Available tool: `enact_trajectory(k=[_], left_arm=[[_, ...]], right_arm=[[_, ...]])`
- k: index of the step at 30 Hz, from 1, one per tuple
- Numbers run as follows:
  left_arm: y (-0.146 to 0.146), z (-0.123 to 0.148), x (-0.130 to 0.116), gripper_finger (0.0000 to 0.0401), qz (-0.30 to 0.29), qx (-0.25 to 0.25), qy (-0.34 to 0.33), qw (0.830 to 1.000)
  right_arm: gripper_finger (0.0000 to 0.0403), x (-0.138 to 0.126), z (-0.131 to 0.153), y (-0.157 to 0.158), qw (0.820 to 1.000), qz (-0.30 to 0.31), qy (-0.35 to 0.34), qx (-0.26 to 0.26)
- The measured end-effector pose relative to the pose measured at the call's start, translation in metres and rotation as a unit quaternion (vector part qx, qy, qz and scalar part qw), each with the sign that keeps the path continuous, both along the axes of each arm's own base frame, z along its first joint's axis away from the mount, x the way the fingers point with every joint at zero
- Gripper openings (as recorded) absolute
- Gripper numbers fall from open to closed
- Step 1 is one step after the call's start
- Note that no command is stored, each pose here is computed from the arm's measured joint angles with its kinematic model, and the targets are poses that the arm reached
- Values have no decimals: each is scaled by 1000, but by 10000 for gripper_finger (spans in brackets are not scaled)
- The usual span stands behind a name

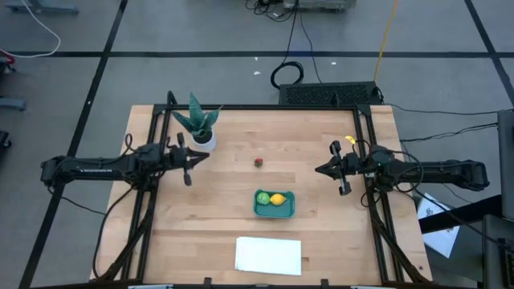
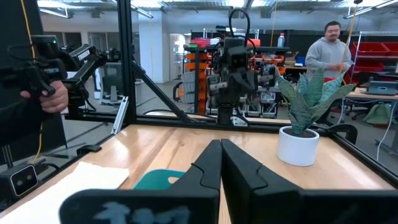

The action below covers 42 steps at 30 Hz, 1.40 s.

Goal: Pick and placing Produce into tupperware
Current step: Put the strawberry into the blue bin

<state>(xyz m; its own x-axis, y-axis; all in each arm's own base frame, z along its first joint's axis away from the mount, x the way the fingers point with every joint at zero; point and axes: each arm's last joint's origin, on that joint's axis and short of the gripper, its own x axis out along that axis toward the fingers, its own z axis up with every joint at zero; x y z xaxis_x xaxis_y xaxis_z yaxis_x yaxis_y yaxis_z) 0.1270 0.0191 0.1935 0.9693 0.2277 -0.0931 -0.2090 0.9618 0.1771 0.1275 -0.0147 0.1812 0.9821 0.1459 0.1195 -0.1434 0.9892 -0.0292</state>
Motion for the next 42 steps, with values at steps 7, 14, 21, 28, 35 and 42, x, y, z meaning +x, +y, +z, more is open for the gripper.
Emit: enact_trajectory(k=[7,14,21,28,35,42], left_arm=[[1,41,10,26,-2,3,-34,999],[11,91,43,26,13,9,-31,999],[35,130,87,26,-36,-7,-18,999],[62,155,126,26,-82,-50,1,995],[84,172,158,26,-66,-91,33,993],[94,193,184,26,-58,-125,81,987]], right_arm=[[0,0,0,0,1000,-2,-2,-15],[0,0,0,0,1000,-2,-2,-17],[0,0,-1,0,1000,-2,1,-14],[0,0,-3,0,1000,-2,14,-11],[0,0,-3,0,1000,-2,13,-11],[0,0,-4,0,1000,-2,17,-10]])
